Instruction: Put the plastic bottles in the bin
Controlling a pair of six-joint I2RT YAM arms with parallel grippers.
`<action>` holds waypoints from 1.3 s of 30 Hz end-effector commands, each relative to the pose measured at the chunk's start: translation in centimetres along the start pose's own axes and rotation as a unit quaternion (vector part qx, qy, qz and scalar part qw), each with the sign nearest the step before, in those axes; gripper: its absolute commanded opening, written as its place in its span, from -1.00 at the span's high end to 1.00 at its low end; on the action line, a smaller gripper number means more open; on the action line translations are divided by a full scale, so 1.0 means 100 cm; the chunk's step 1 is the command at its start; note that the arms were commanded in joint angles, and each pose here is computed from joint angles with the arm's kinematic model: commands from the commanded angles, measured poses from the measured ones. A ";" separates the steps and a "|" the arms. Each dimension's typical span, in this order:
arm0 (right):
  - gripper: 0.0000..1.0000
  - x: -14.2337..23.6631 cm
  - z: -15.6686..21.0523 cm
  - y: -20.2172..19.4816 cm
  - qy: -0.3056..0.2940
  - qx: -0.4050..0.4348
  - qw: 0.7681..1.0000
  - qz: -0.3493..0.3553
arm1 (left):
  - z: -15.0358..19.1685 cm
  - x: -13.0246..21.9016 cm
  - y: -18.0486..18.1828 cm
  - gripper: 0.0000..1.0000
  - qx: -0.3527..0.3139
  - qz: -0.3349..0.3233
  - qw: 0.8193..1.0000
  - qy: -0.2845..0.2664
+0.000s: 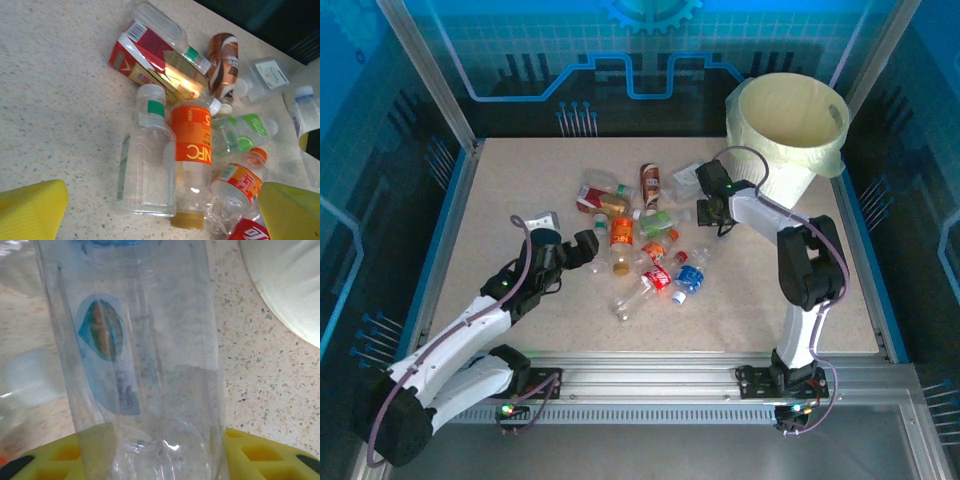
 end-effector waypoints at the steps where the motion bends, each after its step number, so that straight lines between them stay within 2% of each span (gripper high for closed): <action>1: 0.17 0.029 0.001 0.005 -0.024 0.031 0.999 -0.008 | -0.010 -0.001 -0.016 -0.98 0.013 0.054 0.998 0.006; 8: 0.22 0.085 0.001 0.015 -0.090 0.050 0.993 -0.060 | -0.021 -0.008 -0.047 -0.98 0.007 0.135 0.991 0.020; 14: 0.24 0.137 -0.003 0.026 -0.137 0.081 0.978 -0.138 | -0.029 -0.008 -0.089 -0.98 -0.055 0.199 0.978 0.029; 18: 0.25 0.170 -0.006 0.030 -0.163 0.092 0.963 -0.193 | -0.035 -0.001 -0.122 -0.98 -0.090 0.245 0.965 0.034; 23: 0.25 0.213 -0.014 0.033 -0.206 0.101 0.937 -0.265 | -0.044 0.010 -0.147 -0.98 -0.118 0.273 0.954 0.025; 30: 0.25 0.269 -0.047 0.017 -0.280 0.102 0.915 -0.273 | -0.054 0.019 -0.148 -0.98 -0.113 0.274 0.955 0.000; 39: 0.25 0.299 -0.095 -0.021 -0.334 0.070 0.904 -0.257 | -0.055 0.030 -0.123 -0.98 -0.097 0.223 0.969 -0.043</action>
Point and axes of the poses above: each hand's point on the last joint's axis, 136 mm out from that joint toward the fingers, its own x axis back along the fingers, its own y axis along the line the jaws close on, z = x × y, the point moved 6 cm from there along x, back along the fingers, and after that the axes turned 13 degrees about -x, right-handed, at the moved point
